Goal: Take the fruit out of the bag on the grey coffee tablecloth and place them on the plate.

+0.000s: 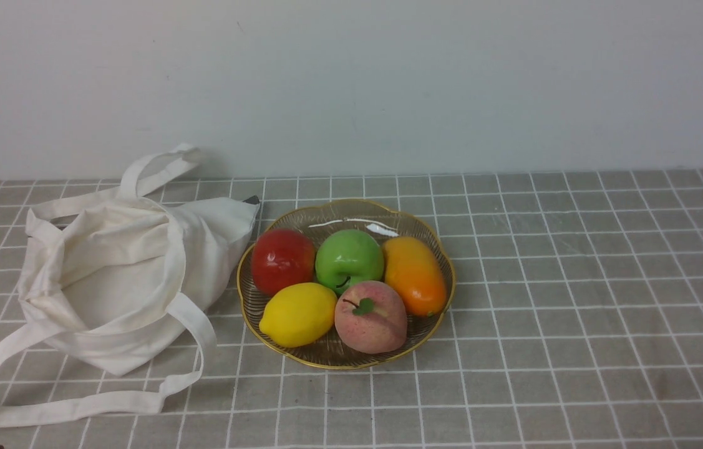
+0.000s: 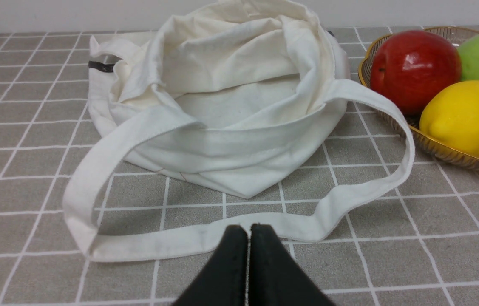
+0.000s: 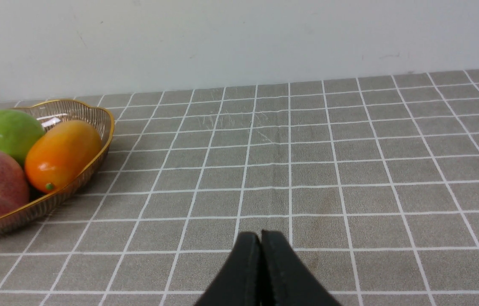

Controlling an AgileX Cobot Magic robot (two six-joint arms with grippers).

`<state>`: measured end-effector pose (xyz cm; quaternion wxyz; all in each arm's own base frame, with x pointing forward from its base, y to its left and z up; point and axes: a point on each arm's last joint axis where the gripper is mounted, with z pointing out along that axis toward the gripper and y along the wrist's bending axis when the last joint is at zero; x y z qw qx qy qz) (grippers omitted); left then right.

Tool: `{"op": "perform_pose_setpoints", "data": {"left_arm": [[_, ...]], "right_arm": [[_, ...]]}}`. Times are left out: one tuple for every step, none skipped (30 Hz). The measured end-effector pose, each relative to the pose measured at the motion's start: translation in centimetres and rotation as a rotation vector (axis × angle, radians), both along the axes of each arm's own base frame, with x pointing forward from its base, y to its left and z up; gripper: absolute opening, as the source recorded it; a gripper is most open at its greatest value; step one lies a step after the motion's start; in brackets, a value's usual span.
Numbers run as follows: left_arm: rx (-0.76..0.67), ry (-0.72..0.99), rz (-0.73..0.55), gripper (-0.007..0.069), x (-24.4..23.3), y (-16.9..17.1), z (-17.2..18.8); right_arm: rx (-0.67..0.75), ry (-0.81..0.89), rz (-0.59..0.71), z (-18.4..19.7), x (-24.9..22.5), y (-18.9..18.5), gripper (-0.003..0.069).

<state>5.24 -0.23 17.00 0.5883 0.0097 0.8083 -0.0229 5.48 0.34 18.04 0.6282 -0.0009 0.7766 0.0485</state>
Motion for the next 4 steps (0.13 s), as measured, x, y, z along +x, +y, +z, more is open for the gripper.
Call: {"op": "perform_pose_setpoints", "data": {"left_arm": [[0.0,0.0,0.0,-0.0008,0.0,0.0,0.0],[0.0,0.0,0.0,-0.0008,0.0,0.0,0.0],[0.0,0.0,0.0,-0.0008,0.0,0.0,0.0],[0.0,0.0,0.0,-0.0008,0.0,0.0,0.0]], "right_arm": [[0.0,0.0,0.0,0.0,0.0,0.0,-0.0015],[0.0,0.0,0.0,0.0,0.0,0.0,-0.0015],[0.0,0.0,0.0,0.0,0.0,0.0,-0.0015],[0.0,0.0,0.0,0.0,0.0,0.0,-0.0015]]}}
